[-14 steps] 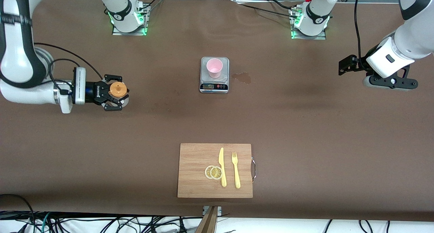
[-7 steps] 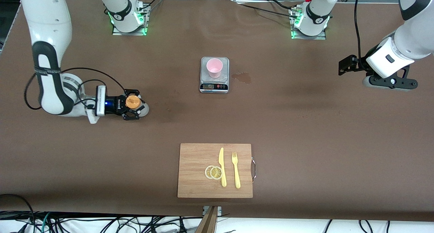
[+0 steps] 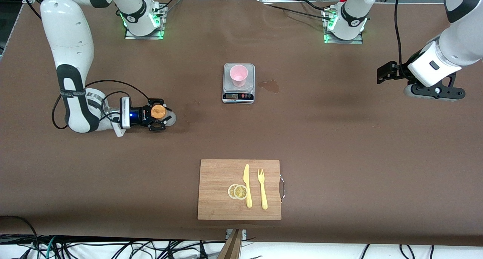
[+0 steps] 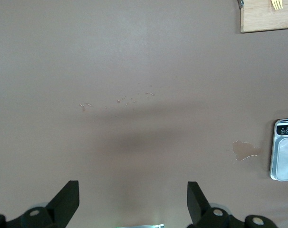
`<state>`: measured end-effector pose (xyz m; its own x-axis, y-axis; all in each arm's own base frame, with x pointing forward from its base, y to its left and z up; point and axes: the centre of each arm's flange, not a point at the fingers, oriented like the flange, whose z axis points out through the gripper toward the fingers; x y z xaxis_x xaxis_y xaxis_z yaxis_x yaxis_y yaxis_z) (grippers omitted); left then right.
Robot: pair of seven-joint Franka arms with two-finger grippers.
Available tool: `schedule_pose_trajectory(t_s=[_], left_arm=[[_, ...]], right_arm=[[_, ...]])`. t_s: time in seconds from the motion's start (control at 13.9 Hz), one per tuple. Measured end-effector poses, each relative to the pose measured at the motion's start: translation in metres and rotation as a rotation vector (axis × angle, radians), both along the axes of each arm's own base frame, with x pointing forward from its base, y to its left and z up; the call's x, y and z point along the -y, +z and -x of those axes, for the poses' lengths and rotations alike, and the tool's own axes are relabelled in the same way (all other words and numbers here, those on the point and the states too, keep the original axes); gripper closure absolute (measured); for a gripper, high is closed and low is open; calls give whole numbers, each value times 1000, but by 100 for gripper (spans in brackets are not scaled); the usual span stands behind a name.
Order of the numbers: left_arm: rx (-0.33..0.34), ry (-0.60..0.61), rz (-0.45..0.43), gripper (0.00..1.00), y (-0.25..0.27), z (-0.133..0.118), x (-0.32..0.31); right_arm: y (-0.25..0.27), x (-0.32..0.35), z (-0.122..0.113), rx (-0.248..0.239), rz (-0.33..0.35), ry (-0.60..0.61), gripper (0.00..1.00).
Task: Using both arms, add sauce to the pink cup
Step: 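Lower the bottle onto the table and open the right gripper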
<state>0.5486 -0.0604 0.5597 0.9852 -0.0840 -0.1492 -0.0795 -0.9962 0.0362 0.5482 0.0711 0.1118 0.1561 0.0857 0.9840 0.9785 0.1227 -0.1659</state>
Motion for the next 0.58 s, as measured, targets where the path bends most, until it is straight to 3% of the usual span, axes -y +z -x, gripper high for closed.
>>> schedule_pose_trajectory(t_s=[0.36,0.58], left_arm=[[1,16,0,0,0,-1,-9],[1,15,0,0,0,-1,-8]], right_arm=[[-5,11,3,3,-18,11,1],[-1,44,4,8,48,56,0]])
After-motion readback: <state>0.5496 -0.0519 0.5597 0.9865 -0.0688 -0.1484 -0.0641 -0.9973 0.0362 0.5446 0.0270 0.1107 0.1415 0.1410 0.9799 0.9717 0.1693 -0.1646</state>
